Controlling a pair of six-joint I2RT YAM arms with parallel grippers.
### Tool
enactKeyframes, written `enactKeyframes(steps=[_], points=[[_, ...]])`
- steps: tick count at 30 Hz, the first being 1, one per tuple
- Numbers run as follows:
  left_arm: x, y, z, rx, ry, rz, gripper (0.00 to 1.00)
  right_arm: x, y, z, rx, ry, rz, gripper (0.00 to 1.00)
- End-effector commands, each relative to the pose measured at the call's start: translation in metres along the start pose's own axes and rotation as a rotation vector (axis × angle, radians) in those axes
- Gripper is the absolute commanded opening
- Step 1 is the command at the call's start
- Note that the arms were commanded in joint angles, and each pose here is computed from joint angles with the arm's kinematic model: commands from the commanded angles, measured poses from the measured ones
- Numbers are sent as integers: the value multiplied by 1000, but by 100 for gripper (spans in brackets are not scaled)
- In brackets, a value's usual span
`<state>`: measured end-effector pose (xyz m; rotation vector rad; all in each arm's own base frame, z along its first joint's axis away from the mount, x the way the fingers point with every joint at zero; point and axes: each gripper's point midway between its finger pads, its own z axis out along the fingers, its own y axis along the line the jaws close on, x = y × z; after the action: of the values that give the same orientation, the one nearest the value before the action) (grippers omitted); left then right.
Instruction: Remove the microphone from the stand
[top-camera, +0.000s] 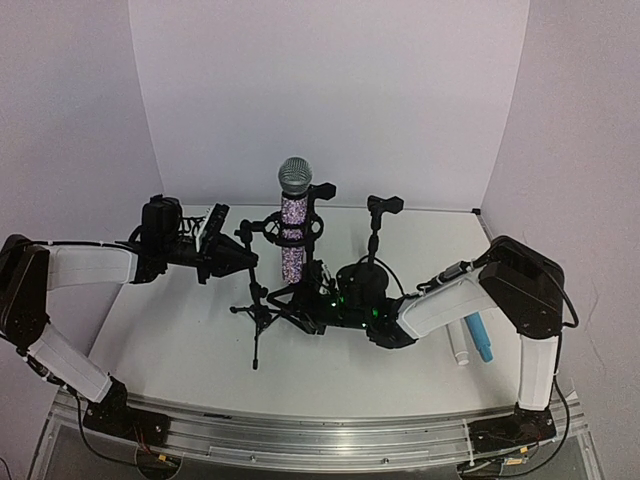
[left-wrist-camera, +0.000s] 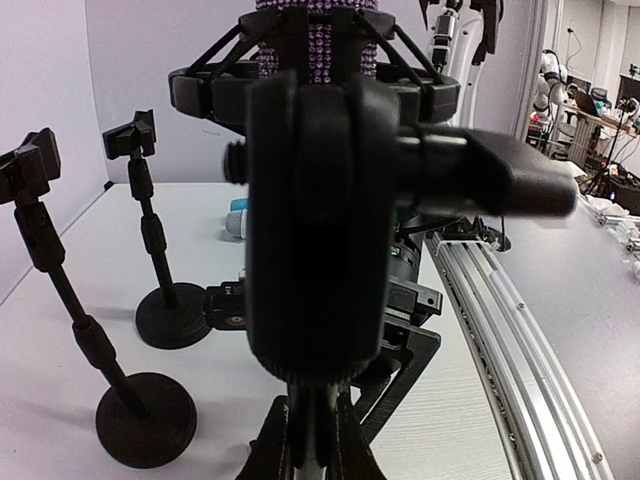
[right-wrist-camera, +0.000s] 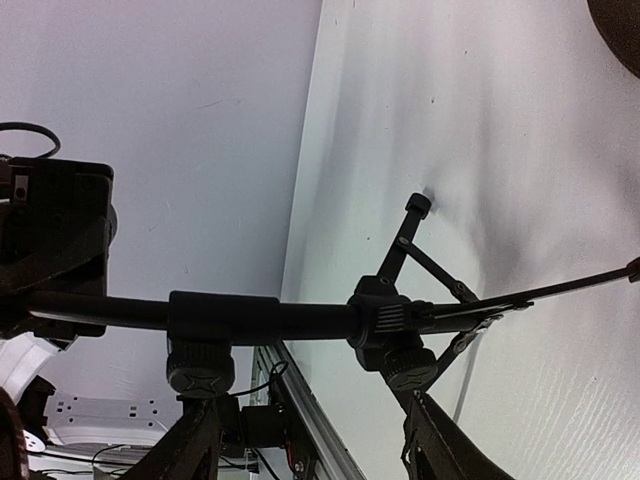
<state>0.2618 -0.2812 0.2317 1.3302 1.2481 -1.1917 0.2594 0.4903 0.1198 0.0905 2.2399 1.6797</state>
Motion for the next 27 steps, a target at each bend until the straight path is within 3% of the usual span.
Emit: enactKeyframes(steps=[1, 11, 27], points=[[-14, -1, 2, -64, -25, -21, 0, -18, 47, -1, -118, -52, 10, 60], [-10, 0, 3, -285, -63, -22, 0, -27, 54, -4, -147, -72, 23, 62], [-3, -2, 13, -288, -79, -32, 0, -25, 88, -18, -324, -59, -3, 64]])
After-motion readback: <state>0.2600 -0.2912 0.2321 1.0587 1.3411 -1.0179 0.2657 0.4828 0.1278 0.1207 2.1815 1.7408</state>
